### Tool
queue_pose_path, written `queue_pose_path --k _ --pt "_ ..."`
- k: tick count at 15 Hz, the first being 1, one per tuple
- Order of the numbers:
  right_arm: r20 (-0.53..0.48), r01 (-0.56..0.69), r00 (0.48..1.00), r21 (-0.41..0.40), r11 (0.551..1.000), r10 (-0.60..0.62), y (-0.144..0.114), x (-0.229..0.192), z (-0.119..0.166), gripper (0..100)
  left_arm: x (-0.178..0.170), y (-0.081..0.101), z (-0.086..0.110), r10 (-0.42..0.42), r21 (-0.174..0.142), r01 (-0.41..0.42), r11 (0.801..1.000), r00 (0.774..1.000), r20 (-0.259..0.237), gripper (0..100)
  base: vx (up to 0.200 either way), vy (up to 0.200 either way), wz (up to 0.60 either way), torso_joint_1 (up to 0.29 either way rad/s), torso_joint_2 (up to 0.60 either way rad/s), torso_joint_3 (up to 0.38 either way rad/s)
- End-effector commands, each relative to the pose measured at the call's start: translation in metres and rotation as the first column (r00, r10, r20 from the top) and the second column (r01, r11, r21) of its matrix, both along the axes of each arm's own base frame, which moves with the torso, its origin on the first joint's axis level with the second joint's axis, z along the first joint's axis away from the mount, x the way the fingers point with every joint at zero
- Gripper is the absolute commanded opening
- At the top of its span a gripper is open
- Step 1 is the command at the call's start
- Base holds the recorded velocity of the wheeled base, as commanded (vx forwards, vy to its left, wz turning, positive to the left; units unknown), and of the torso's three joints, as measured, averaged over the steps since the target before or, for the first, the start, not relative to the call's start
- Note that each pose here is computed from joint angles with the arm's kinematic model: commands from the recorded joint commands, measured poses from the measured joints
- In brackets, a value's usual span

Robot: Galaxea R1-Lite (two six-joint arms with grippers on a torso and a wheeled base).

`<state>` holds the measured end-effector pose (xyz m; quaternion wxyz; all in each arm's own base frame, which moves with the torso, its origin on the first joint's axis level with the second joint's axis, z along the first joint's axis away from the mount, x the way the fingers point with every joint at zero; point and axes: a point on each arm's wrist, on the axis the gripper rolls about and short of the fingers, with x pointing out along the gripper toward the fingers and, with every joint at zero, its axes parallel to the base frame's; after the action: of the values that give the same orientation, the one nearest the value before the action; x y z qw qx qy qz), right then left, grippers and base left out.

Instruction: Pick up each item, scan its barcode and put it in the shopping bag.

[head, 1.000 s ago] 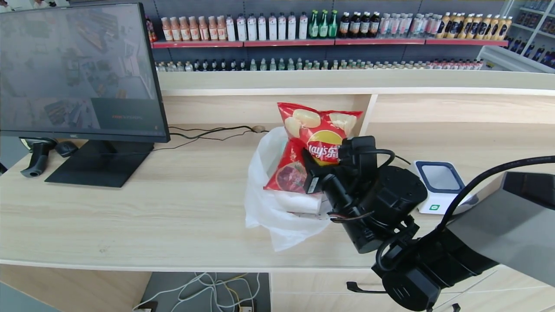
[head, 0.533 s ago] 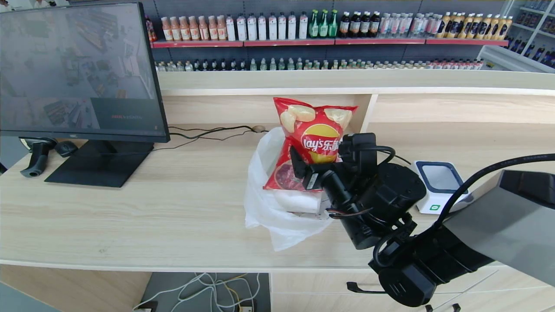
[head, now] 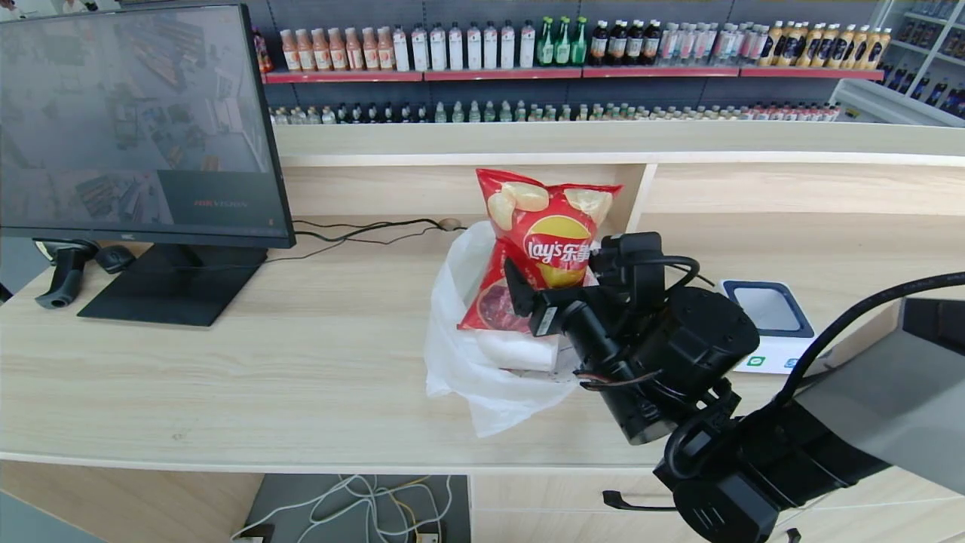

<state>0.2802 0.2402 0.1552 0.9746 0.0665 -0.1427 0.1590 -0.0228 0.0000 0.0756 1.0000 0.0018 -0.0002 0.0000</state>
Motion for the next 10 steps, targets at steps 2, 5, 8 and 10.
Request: queue_pose_path --k 2,5,8,10 --pt "0.017 -0.002 1.000 0.013 1.000 0.002 -0.015 -0.017 0.017 100 0.000 0.000 0.000 0.000 -0.001 0.000 1.000 1.000 0.000 100 0.000 0.000 0.00 0.000 0.00 0.000" --pt "0.015 -0.004 1.000 0.008 1.000 0.004 -0.033 -0.039 0.027 100 0.000 0.000 0.000 0.000 -0.001 0.000 1.000 1.000 0.000 100 0.000 0.000 0.00 0.000 0.00 0.000" --pt "0.008 0.029 1.000 0.003 1.000 -0.029 -0.071 -0.068 0.035 100 0.000 0.000 0.000 0.000 -0.001 0.000 1.000 1.000 0.000 100 0.000 0.000 0.00 0.000 0.00 0.000" --pt "0.000 0.063 0.998 -0.003 0.998 -0.063 -0.095 -0.083 0.036 100 0.000 0.000 0.000 0.000 -0.001 0.000 1.000 1.000 0.000 100 0.000 0.000 0.00 0.000 0.00 0.000"
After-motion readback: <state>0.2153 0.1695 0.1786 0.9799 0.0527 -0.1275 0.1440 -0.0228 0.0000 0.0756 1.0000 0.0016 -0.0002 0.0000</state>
